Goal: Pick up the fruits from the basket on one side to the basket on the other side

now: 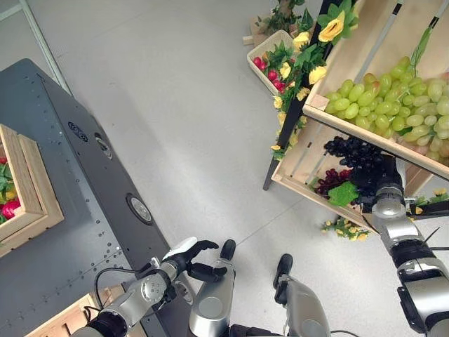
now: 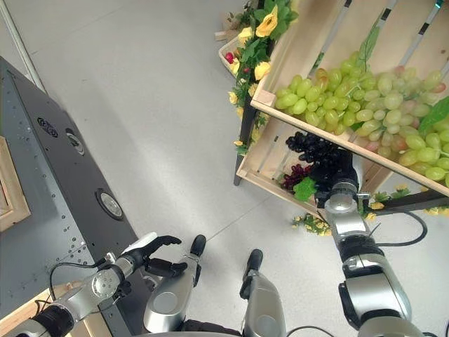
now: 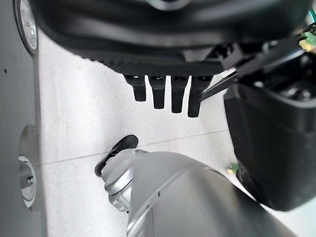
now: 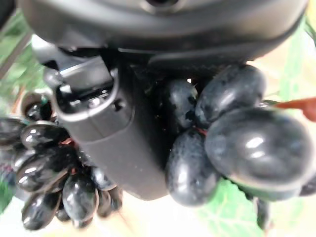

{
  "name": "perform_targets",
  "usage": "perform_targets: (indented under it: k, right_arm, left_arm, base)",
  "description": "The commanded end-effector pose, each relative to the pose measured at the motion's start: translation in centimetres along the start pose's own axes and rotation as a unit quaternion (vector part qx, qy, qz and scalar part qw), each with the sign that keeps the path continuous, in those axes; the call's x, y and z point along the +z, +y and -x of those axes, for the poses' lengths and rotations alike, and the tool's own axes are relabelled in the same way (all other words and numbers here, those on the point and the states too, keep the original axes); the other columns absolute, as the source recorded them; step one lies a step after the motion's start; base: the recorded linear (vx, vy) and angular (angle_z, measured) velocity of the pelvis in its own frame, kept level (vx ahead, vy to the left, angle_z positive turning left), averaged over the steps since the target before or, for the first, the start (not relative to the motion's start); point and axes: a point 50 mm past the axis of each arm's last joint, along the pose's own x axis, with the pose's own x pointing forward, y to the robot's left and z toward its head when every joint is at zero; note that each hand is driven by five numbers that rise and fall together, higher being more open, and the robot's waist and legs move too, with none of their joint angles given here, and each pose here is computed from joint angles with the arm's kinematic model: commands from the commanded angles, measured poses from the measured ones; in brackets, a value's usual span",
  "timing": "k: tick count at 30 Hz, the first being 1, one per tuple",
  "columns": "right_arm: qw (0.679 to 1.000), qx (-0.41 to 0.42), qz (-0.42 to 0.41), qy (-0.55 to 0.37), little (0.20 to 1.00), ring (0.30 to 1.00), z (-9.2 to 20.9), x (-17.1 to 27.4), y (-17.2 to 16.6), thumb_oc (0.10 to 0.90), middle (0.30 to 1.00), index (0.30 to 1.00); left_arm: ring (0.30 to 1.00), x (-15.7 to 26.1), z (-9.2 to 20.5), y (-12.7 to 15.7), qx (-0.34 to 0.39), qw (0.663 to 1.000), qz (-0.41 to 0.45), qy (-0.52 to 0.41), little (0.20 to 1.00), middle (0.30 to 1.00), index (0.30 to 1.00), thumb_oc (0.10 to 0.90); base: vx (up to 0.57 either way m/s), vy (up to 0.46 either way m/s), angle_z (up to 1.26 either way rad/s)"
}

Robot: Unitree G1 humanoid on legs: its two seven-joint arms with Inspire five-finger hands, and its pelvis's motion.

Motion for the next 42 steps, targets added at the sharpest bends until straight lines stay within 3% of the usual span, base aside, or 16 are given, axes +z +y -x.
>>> perform_targets:
  k: [1,2,3,12,23,29,34,42]
  right_arm:
    - [0.99,-0.093,0.014,-0.106,0.686,0.686,-1.1,5.4,-4.7,0.657,0.686,0.686]
    - [0.991,-0.088,0.005,-0.101,0.841,0.841,-1.1,5.3,-4.5,0.761,0.841,0.841]
    - [0.993,-0.073,-0.009,-0.094,0.9,0.9,-1.1,5.1,-4.1,0.8,0.9,0.9]
    - [0.991,-0.093,-0.066,-0.076,0.9,0.9,-0.6,3.8,-3.3,0.8,0.9,0.9]
    - [0.982,-0.16,-0.062,-0.081,0.9,0.9,0.3,3.0,-3.9,0.8,0.9,0.9]
    - [0.984,-0.156,-0.048,-0.076,0.9,0.9,0.4,2.8,-4.6,0.8,0.9,0.9]
    - [0.996,-0.081,-0.009,-0.042,0.9,0.9,0.8,1.2,-4.0,0.8,0.9,0.9]
    - [0.986,0.137,-0.087,-0.045,0.9,0.9,3.7,0.3,0.0,0.8,0.9,0.9]
  left_arm:
    - [0.9,-0.2,1.9,-0.3,-0.011,0.999,-0.007,-0.037,0.9,0.9,0.9,0.8]
    - [0.9,-0.2,2.0,-0.1,-0.01,0.999,-0.009,-0.037,0.9,0.9,0.9,0.8]
    - [0.9,-0.4,2.1,0.2,-0.007,0.999,-0.012,-0.037,0.9,0.9,0.9,0.8]
    - [0.9,-1.0,2.8,0.8,-0.016,1.0,-0.008,-0.023,0.9,0.9,0.9,0.8]
    - [0.9,-2.1,3.8,-1.0,-0.032,0.999,-0.003,0.001,0.9,0.9,0.9,0.8]
    - [0.9,-2.6,4.2,-2.3,-0.04,0.999,-0.001,0.013,0.9,0.9,0.9,0.8]
    - [0.9,-3.0,4.6,-3.2,-0.046,0.998,0.006,0.03,0.9,0.9,0.9,0.8]
    - [0.9,-3.6,5.0,-3.5,-0.029,0.998,0.036,0.045,0.9,0.9,0.9,0.8]
  base:
    - [0.01,-0.058,0.06]
    - [0.0,-0.055,0.09]
    - [0.0,-0.05,0.12]
    - [0.03,-0.026,0.04]
    - [0.08,0.009,0.05]
    - [0.06,0.024,0.0]
    - [0.04,0.017,-0.03]
    - [-0.02,0.024,-0.04]
